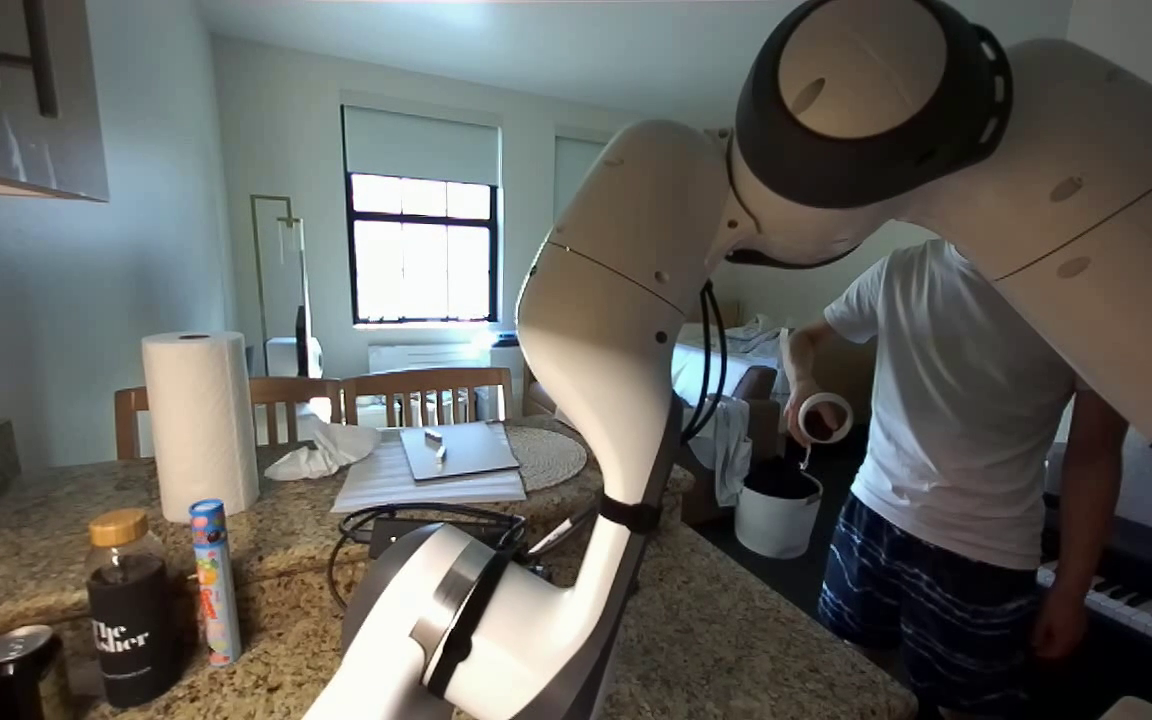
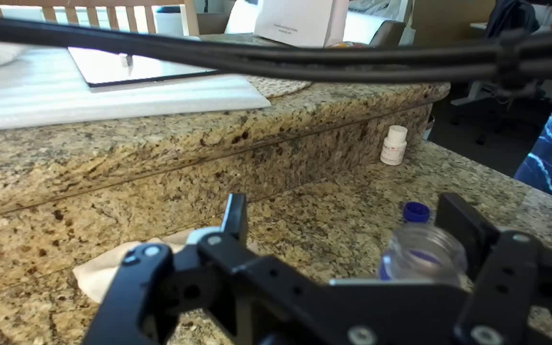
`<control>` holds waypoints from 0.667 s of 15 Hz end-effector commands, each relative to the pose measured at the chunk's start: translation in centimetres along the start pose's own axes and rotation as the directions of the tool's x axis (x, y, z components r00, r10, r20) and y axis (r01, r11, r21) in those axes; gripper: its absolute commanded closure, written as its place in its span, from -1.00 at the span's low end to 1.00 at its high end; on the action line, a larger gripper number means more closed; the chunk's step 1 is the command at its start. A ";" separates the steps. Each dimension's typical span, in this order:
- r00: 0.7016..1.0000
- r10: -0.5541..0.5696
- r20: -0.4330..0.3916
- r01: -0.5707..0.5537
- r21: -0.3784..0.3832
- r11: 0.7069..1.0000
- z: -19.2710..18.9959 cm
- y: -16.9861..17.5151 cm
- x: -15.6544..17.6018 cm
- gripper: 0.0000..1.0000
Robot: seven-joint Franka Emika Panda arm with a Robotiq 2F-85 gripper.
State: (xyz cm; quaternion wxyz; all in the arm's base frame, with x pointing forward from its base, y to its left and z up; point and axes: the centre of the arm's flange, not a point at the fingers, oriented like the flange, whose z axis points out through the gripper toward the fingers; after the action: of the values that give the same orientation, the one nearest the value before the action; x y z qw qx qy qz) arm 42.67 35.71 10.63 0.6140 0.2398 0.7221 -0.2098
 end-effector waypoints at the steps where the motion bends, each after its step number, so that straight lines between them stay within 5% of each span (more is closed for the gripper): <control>1: 1.000 0.012 0.022 -0.013 0.040 0.999 0.6 -0.5 -0.2 -1.00; 10: 0.997 0.055 -0.053 -0.053 0.036 0.998 0.4 -3.1 0.0 -1.00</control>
State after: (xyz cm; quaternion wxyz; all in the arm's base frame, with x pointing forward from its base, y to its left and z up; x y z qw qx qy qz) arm 43.58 34.00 10.08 0.6131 0.2623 0.7140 -0.2132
